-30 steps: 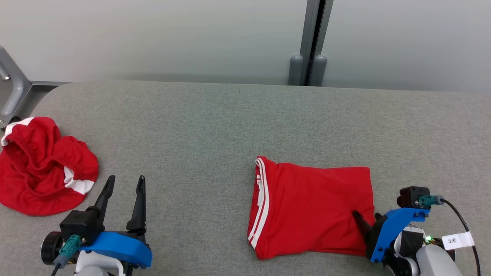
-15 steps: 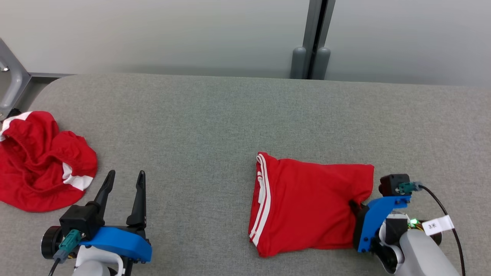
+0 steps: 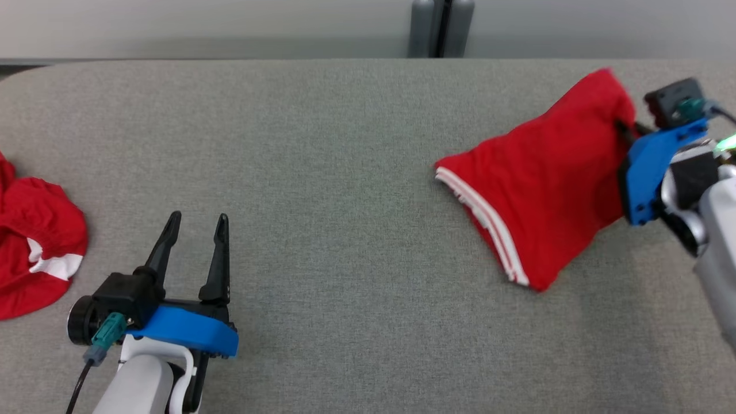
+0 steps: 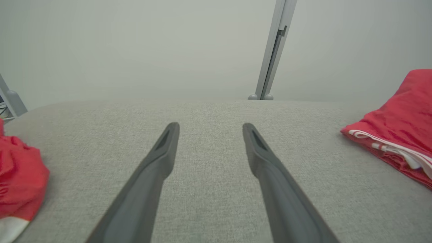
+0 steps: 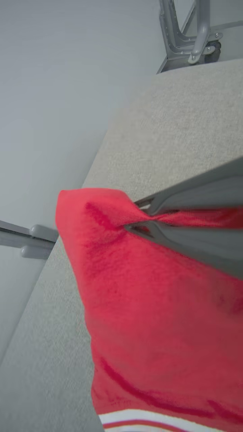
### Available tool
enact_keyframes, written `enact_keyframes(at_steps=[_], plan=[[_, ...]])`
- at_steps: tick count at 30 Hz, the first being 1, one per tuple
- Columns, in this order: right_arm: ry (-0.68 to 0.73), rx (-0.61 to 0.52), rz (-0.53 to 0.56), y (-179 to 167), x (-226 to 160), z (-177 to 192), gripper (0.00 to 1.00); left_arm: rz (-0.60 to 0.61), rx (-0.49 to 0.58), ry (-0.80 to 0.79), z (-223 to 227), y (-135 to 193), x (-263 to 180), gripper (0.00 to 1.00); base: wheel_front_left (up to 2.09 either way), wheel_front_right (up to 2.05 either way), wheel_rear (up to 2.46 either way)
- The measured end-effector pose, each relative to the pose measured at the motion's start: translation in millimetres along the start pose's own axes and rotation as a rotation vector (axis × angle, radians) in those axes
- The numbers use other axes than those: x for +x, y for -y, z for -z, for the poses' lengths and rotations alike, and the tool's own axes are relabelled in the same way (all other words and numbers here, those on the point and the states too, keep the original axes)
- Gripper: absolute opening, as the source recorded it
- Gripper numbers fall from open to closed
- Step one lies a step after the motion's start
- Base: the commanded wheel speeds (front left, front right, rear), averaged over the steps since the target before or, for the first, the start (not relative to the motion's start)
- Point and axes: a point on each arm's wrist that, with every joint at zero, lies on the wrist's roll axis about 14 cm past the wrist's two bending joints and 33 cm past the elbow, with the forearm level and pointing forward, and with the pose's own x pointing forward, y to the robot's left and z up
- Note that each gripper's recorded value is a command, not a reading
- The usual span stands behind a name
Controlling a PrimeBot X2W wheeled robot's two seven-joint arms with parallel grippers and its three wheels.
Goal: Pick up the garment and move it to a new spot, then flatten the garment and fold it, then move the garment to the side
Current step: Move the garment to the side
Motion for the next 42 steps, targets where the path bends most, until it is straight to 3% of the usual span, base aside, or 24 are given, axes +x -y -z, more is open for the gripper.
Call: enact_keyframes(at_steps=[6,15,21,31,32,33,42], plan=[[-0.015,-0.075,0.151,82.6,14.9,-4.1,0.0,0.052,0.012,-0.003,7.5,9.6,32.5,1.0,0.0,0.0,0.0],[-0.082,-0.185,0.37,185.9,15.2,29.0,0.0,0.116,0.042,0.026,16.2,18.7,80.1,1.0,0.0,0.0,0.0],[-0.063,-0.335,0.411,209.5,18.6,30.1,0.0,0.13,0.047,0.015,29.4,19.1,94.9,1.0,0.0,0.0,0.0],[-0.036,-0.403,0.423,220.6,15.1,22.5,0.0,0.129,0.069,0.008,34.1,11.7,99.7,1.0,0.0,0.0,0.0],[-0.028,-0.405,0.421,220.1,15.5,21.3,0.42,0.128,0.068,0.008,34.3,11.9,99.5,1.0,0.0,0.0,0.0],[-0.017,-0.409,0.416,218.4,16.3,19.5,1.0,0.127,0.068,0.008,34.0,11.8,99.4,1.0,0.0,0.0,0.0],[0.098,-0.399,0.343,184.8,15.4,-0.4,1.0,0.104,0.071,0.046,11.4,10.4,86.7,1.0,0.0,0.0,0.0]])
